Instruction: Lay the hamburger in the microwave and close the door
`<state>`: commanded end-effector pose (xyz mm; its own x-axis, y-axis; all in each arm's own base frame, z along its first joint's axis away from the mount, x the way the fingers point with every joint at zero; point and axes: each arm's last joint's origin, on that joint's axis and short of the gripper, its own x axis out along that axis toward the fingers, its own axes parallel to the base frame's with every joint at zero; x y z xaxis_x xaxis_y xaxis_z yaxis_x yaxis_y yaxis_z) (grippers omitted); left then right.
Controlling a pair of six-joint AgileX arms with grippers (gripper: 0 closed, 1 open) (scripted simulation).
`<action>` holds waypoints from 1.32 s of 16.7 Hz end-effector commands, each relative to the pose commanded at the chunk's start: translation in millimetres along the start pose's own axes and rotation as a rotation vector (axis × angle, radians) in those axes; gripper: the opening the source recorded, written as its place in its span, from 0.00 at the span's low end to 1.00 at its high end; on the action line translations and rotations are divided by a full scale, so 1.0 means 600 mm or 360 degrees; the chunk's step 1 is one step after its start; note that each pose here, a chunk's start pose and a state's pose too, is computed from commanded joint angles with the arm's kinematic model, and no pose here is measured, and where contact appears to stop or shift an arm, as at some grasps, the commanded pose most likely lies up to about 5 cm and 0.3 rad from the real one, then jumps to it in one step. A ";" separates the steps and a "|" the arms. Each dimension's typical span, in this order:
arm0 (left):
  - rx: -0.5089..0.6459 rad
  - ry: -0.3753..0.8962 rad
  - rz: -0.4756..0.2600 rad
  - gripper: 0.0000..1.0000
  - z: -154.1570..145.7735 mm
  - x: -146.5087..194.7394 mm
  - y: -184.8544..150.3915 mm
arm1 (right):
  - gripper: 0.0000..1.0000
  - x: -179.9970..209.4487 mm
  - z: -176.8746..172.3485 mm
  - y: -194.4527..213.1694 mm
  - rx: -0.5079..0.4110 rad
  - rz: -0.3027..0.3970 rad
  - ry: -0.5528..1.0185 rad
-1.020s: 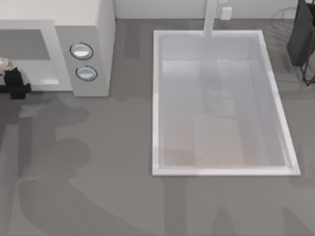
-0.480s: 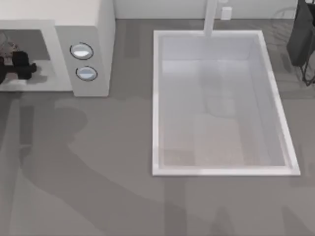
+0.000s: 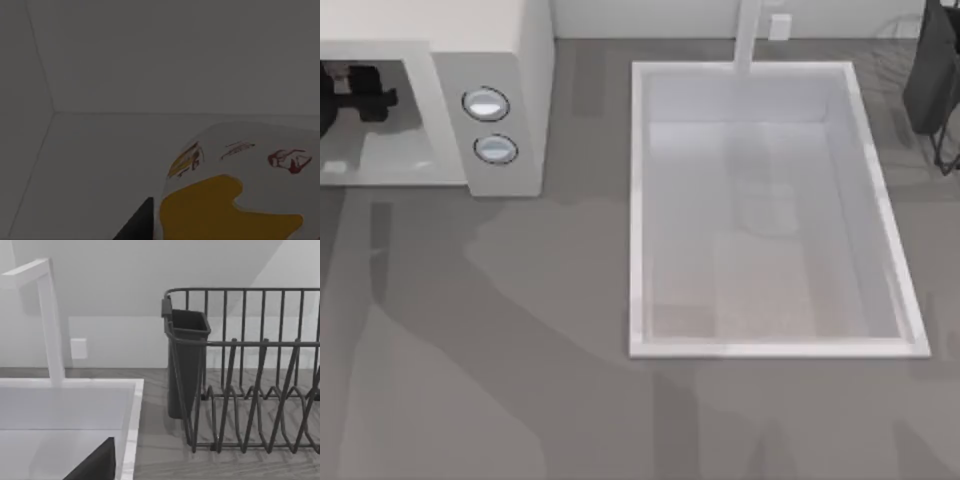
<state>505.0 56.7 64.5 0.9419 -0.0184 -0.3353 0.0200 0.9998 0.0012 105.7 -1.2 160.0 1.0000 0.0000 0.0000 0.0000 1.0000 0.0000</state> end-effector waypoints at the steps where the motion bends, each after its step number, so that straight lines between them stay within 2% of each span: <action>1: -0.0002 0.0011 -0.0001 0.00 -0.003 0.003 -0.001 | 1.00 0.000 0.000 0.000 0.0000 0.0000 0.0000; 5: -0.0002 0.0011 -0.0001 0.00 -0.003 0.003 -0.001 | 1.00 0.000 0.000 0.000 0.0000 0.0000 0.0000; 18: -0.0002 0.0011 -0.0001 0.98 -0.003 0.003 -0.001 | 1.00 0.000 0.000 0.000 0.0000 0.0000 0.0000; 22: -0.0002 0.0011 -0.0001 1.00 -0.003 0.003 -0.001 | 1.00 0.000 0.000 0.000 0.0000 0.0000 0.0000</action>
<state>506.2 55.9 62.3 0.9395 -0.0188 -0.3420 0.0200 0.9998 0.0000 105.7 -1.2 160.0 1.0000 0.0000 0.0000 0.0000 1.0000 0.0000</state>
